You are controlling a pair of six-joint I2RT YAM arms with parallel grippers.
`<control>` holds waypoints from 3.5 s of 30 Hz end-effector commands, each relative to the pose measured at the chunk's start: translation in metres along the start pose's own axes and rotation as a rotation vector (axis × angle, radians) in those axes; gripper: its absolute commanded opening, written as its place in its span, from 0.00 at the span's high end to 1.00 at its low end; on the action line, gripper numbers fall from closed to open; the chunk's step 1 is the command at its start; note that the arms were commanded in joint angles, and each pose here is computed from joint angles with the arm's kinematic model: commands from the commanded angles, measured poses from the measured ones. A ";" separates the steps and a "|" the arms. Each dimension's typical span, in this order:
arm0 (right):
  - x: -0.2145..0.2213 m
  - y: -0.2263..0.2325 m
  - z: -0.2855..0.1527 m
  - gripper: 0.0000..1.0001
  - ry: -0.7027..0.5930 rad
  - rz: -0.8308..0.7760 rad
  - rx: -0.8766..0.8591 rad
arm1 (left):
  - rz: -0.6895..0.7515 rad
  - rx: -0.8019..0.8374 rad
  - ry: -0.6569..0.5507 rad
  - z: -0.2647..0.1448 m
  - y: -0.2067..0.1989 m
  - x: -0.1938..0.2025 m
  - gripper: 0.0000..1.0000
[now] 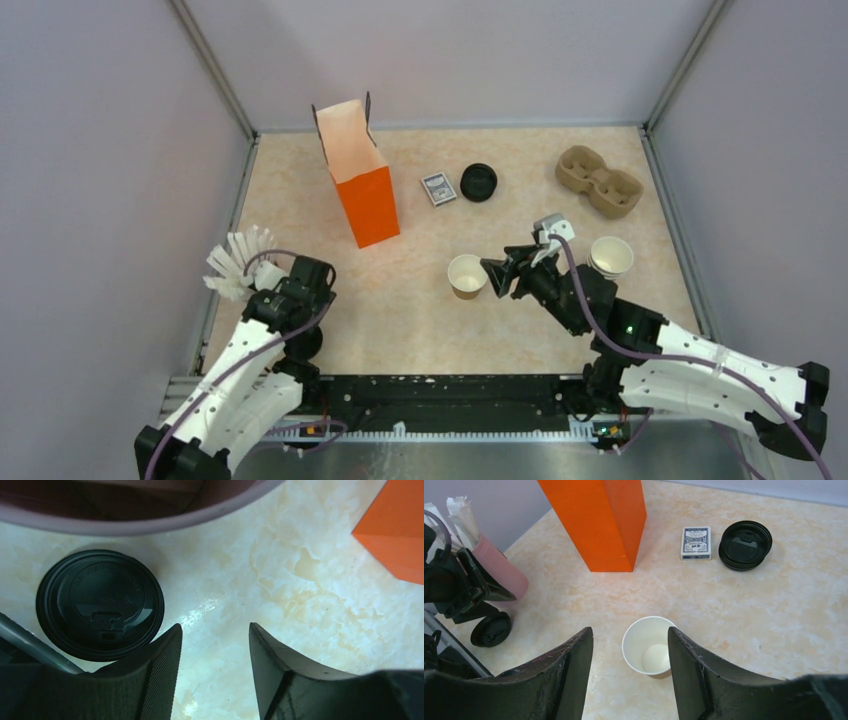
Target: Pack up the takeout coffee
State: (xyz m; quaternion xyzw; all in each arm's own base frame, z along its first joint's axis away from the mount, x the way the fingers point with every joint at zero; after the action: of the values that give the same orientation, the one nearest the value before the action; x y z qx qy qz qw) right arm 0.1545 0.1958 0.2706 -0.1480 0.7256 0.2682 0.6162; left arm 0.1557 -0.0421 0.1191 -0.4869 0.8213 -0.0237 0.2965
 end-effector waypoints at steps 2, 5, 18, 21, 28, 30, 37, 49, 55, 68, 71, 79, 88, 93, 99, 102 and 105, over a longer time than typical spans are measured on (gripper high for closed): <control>-0.004 0.003 0.007 0.44 -0.021 0.000 -0.017 | 0.057 0.048 -0.091 -0.026 -0.017 -0.028 0.41; 0.004 0.015 0.016 0.44 0.021 0.054 -0.049 | 0.121 0.097 -0.105 -0.040 -0.029 -0.038 0.39; -0.002 0.042 0.032 0.46 0.049 0.152 -0.141 | 0.374 -0.118 0.132 -0.032 -0.024 -0.006 0.47; -0.004 0.040 0.031 0.46 0.036 0.147 -0.131 | 0.449 -0.137 0.150 -0.020 -0.016 0.003 0.47; -0.005 0.037 0.028 0.46 0.039 0.132 -0.122 | 0.555 -0.171 0.227 -0.001 -0.006 0.020 0.44; -0.006 0.036 0.026 0.46 0.031 0.135 -0.123 | 0.543 -0.214 0.241 0.004 -0.003 0.024 0.44; -0.012 0.029 0.020 0.46 0.002 0.129 -0.102 | 0.511 -0.300 0.257 0.022 0.007 0.036 0.45; -0.011 0.022 0.014 0.46 0.003 0.101 -0.080 | 0.506 -0.435 0.142 0.034 0.017 0.026 0.42; -0.010 0.019 0.012 0.46 -0.001 0.089 -0.067 | 0.513 -0.416 0.111 0.031 0.007 0.018 0.43; -0.013 0.013 0.009 0.46 -0.014 0.070 -0.044 | 0.496 -0.418 0.182 0.041 0.017 0.035 0.57; -0.014 0.014 0.008 0.46 -0.018 0.074 -0.047 | 0.500 -0.410 0.191 0.041 0.017 0.037 0.68; -0.014 0.011 0.006 0.46 -0.014 0.070 -0.040 | 0.489 -0.367 0.204 0.035 0.012 0.037 0.99; -0.007 0.019 0.004 0.45 0.005 0.092 -0.108 | 0.484 -0.086 0.285 -0.005 -0.046 0.038 1.00; -0.012 0.042 -0.003 0.37 -0.065 0.097 -0.319 | 0.504 0.276 0.373 -0.050 -0.096 0.042 1.00; -0.024 0.050 -0.010 0.31 -0.151 0.151 -0.400 | 0.537 0.936 0.442 -0.133 -0.152 0.038 1.00; -0.023 0.056 -0.010 0.30 -0.154 0.182 -0.439 | 0.611 1.266 0.482 -0.176 -0.164 0.039 1.00; -0.023 0.063 -0.010 0.30 -0.168 0.207 -0.493 | 0.699 1.460 0.530 -0.204 -0.162 0.039 1.00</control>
State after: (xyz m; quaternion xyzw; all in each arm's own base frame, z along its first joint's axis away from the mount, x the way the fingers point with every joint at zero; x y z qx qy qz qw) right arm 0.1241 0.2317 0.2861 -0.1980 0.6442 0.4511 0.5851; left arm 0.1849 -0.1881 0.2659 -0.0476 0.8501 -0.4374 0.2895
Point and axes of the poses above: each gripper's point midway between its finger pads, its own z axis out along the fingers, its own y axis along the line the jaws close on, x = y × z, the point moved 5 cm from there along -z, back along the fingers
